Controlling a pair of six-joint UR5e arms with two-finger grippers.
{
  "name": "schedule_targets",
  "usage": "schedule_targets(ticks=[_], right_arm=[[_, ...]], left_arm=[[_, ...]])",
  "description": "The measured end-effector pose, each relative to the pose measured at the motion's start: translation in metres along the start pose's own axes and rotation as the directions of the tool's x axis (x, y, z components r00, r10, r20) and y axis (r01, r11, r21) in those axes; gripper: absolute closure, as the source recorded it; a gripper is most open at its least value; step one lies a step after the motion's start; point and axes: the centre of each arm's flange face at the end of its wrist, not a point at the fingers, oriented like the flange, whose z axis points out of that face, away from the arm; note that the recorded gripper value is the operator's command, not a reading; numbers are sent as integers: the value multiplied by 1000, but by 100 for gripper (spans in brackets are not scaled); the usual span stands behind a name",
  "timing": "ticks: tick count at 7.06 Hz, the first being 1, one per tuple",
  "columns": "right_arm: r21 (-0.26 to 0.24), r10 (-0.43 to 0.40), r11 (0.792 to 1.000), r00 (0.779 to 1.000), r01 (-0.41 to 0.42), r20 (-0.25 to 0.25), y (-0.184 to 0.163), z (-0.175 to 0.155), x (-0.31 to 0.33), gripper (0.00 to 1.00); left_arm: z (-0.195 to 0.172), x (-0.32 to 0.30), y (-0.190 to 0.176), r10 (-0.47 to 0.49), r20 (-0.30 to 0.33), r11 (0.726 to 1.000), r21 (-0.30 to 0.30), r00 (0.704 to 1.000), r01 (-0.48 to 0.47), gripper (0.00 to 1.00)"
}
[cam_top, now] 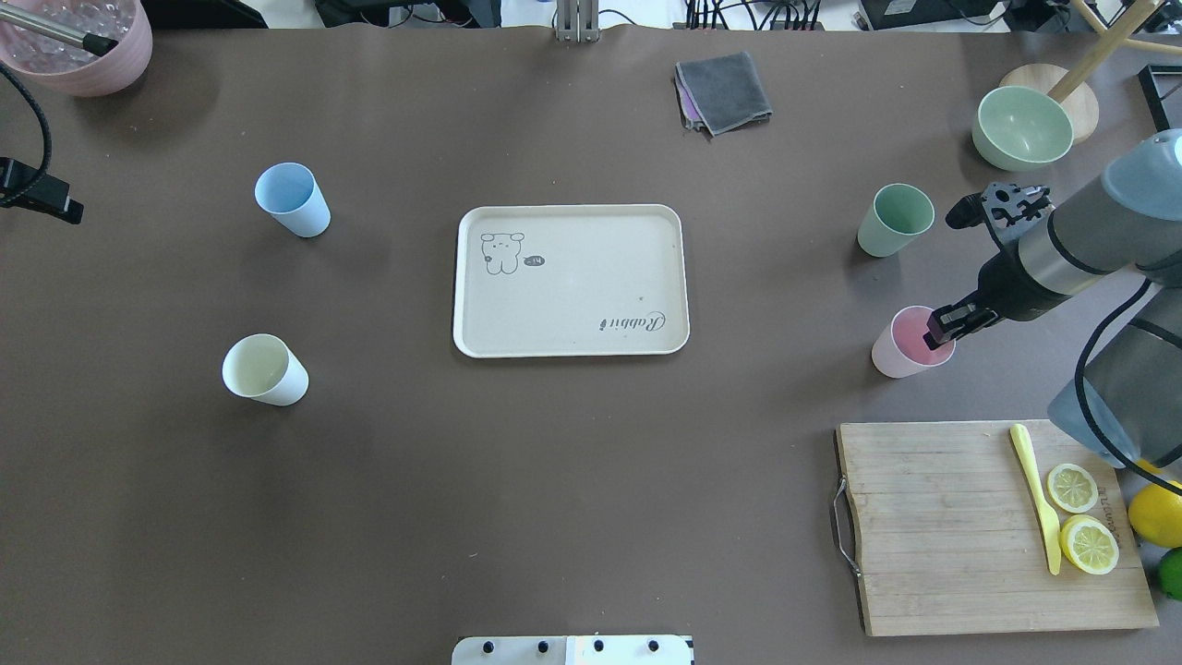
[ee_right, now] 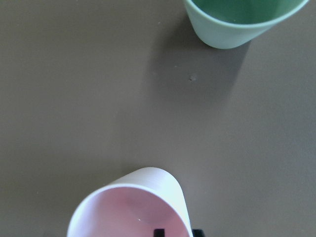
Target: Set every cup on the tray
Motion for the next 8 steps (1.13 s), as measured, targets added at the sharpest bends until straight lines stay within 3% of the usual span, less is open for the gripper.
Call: schedule_targets(ticks=[3,6,8], right_arm=[[23,54,998,998,-55,23,-22,-10,-27,100],[37,122,992,992,-124,36,-100,-38,-112,100],[37,174,984,984,-175,32,-135,-26,-175,100]], left_arm=[[30,49,28,-19,-27,997,-75,999,17,12],[61,82,49,26,-42,989,-146,999,-31,18],[84,111,65,75,-40,981,-175,996,-81,23]])
